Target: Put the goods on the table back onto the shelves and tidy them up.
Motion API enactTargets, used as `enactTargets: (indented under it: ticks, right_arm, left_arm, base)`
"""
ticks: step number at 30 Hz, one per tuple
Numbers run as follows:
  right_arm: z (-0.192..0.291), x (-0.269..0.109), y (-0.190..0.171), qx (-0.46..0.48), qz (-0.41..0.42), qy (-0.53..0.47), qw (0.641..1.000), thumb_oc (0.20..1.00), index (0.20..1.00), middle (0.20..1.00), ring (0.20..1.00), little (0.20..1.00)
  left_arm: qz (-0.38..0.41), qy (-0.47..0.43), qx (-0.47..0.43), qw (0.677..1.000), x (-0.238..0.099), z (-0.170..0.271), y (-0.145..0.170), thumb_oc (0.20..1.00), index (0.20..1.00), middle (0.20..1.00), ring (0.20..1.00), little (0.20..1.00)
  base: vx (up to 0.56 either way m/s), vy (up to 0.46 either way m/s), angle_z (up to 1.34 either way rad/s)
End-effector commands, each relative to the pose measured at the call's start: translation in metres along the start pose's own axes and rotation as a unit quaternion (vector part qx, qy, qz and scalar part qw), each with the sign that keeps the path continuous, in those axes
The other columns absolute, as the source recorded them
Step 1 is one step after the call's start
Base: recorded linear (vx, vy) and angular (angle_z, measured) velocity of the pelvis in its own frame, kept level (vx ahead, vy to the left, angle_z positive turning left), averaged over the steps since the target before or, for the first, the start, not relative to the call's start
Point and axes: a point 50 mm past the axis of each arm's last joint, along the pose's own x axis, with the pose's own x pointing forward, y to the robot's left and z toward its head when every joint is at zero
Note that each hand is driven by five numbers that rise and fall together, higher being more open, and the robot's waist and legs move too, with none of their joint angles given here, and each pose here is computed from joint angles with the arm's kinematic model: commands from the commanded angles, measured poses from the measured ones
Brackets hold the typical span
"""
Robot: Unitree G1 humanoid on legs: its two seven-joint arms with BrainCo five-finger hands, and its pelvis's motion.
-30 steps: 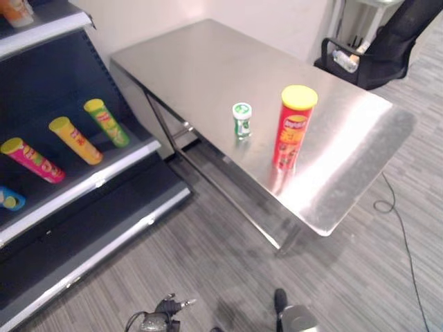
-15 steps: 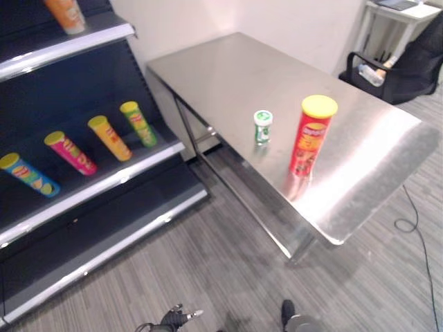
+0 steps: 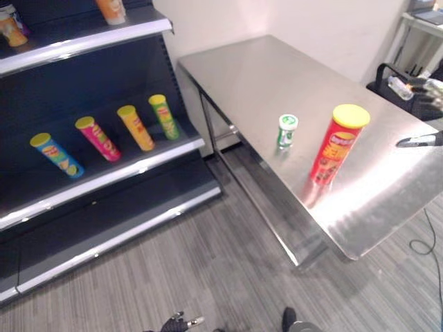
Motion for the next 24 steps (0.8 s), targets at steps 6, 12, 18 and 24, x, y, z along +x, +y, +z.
enactTargets:
  ticks: [6,12,18,24]
  right_arm:
    - [-0.003,0.023,-0.009,-0.082,-0.005,0.022,0.996,1.0,1.0,1.0,1.0,1.0]
    - [-0.01,0.031,-0.011,-0.089,-0.015,0.041,0.995,1.0,1.0,1.0,1.0,1.0]
    - [-0.017,0.043,-0.006,-0.084,-0.011,0.058,0.995,1.0,1.0,1.0,1.0,1.0]
    - [-0.022,0.049,-0.003,-0.072,-0.008,0.07,0.995,1.0,1.0,1.0,1.0,1.0]
  left_arm:
    - [0.016,-0.007,0.021,1.0,0.001,0.009,0.015,1.0,1.0,1.0,1.0,1.0]
    - [0.019,-0.004,0.014,1.0,0.0,0.005,0.015,1.0,1.0,1.0,1.0,1.0]
    - [0.02,0.002,0.009,1.0,0.0,0.001,0.015,1.0,1.0,1.0,1.0,1.0]
    - [0.023,0.004,0.006,1.0,-0.001,-0.001,0.016,1.0,1.0,1.0,1.0,1.0]
  base:
    - [0.02,-0.032,0.1]
    - [0.01,-0.031,0.12]
    - [0.01,-0.046,0.08]
    - [0.0,-0.014,0.05]
